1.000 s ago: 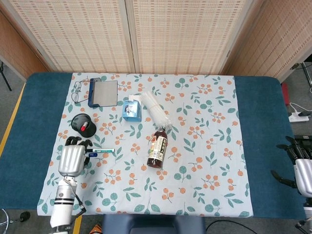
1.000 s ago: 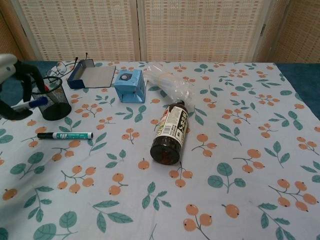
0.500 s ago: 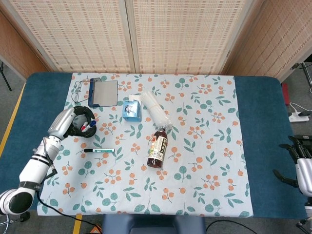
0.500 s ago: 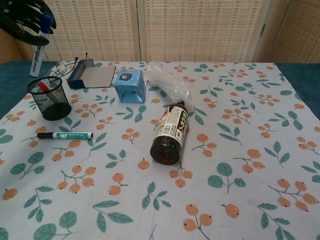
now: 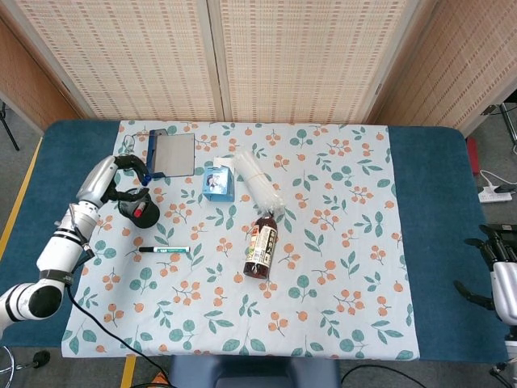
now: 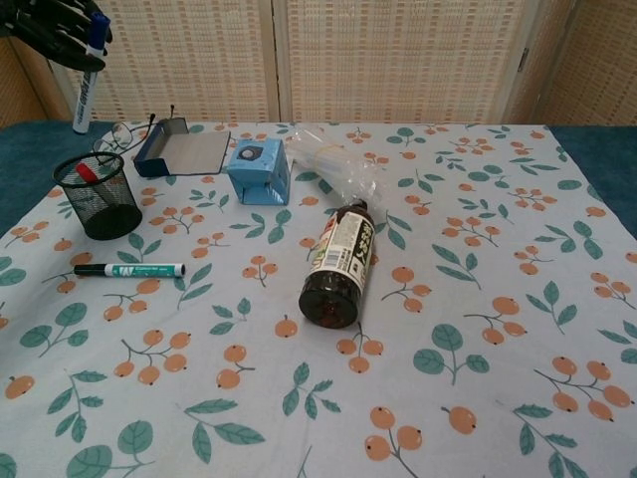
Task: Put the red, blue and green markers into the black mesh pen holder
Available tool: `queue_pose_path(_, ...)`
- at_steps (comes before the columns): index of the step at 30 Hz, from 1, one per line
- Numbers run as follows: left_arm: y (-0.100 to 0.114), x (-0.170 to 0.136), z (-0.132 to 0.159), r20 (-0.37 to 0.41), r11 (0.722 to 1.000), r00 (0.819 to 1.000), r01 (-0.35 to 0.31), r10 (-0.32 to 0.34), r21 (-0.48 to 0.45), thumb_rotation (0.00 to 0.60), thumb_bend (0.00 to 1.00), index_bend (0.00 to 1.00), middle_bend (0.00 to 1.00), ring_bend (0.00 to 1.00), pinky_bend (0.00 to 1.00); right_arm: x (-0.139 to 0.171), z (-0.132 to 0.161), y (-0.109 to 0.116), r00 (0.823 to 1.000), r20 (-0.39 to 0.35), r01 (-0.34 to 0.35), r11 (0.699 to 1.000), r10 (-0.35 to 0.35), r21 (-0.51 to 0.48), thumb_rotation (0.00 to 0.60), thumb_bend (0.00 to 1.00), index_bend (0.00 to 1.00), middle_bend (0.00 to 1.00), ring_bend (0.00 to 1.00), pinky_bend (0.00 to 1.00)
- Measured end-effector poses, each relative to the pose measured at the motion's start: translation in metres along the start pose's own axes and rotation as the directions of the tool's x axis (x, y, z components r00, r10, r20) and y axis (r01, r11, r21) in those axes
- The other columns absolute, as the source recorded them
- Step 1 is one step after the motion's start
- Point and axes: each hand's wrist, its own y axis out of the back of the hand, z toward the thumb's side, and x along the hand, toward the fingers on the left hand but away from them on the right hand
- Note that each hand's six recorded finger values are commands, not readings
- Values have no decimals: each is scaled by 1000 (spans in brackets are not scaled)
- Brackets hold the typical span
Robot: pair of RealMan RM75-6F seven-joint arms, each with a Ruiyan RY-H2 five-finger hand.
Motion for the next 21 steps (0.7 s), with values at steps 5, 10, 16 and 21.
queue_pose_path(5,-6,4,-11,-6,1000,1000,-6,6,-28,600,267,518,655,259,199,0,0,0,1000,1,2,1000,-2,0,600,99,279,79,209,176)
queue_pose_path(10,-11,10,-20,-12,999,1000,-4,4,-39,600,267,518,655,259,199,0,0,0,1000,4,1,1000,-1,4,600,98,279,79,209,177)
queue_pose_path(16,-12,18,-30,-24,1000,1000,-3,3,-23,600,269,519,653,259,198,0,0,0,1000,5,2,1000,-2,4,600,98,279,79,209,176)
queue_pose_path(21,-14,23,-39,-34,1000,999,3,-4,-17,600,268,519,632,257,198,0,1,0,1000,5,4,1000,-4,8,600,98,279,79,209,176)
